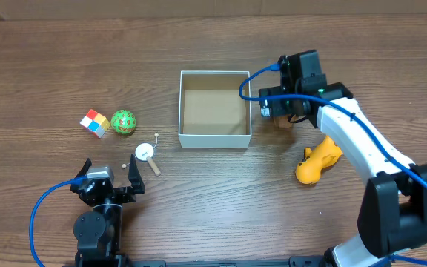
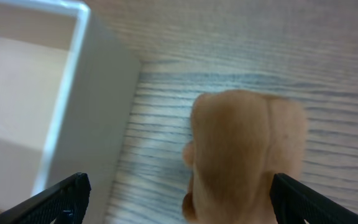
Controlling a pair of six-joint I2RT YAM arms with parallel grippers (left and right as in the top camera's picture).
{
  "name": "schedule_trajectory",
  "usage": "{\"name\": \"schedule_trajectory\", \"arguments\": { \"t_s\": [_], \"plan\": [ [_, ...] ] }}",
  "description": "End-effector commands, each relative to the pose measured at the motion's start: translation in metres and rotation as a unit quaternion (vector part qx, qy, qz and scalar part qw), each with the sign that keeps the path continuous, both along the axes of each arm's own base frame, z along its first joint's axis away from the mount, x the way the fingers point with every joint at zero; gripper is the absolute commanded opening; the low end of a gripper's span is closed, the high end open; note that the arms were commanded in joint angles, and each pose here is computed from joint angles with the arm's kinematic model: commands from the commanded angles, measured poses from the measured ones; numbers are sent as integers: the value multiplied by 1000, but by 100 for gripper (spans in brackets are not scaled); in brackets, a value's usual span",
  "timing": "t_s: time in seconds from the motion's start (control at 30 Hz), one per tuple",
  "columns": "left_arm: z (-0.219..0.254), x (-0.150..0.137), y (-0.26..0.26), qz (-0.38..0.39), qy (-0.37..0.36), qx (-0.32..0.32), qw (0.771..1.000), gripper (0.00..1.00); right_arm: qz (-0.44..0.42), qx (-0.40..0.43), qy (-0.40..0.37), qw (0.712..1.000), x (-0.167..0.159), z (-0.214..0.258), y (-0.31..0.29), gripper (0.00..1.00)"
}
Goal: Pack container
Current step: 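Move the right gripper over the brown plush hamster, then close the right gripper on the brown plush hamster and lift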
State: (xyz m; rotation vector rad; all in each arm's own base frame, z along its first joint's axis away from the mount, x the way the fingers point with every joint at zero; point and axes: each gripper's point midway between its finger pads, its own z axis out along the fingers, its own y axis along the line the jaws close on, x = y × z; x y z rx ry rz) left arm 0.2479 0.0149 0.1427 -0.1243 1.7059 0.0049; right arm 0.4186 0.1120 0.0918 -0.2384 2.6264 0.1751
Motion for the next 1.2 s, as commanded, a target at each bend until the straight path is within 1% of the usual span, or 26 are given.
{"name": "schedule_trajectory", "arguments": {
  "t_s": [0.0,0.2,0.47,0.73,0.87,1.07,1.17],
  "plan": [
    [1,0,0,2,-5,-6,1000,100,-28,-39,13,999,0,-23,-19,94],
    [1,0,0,2,-5,-6,1000,100,-46,-63,-10,997,10,-14,-28,94],
    [1,0,0,2,-5,-6,1000,100,-62,-60,-19,996,15,-10,-31,94],
    [1,0,0,2,-5,-6,1000,100,-70,-52,-31,996,25,9,-29,95],
    [1,0,0,2,-5,-6,1000,100,-80,-52,-21,995,21,1,-37,95],
    [1,0,0,2,-5,-6,1000,100,-105,-40,-5,994,13,-28,-48,95],
    [1,0,0,2,-5,-6,1000,100,-108,-29,-7,994,14,-29,-47,86]
  ]
}}
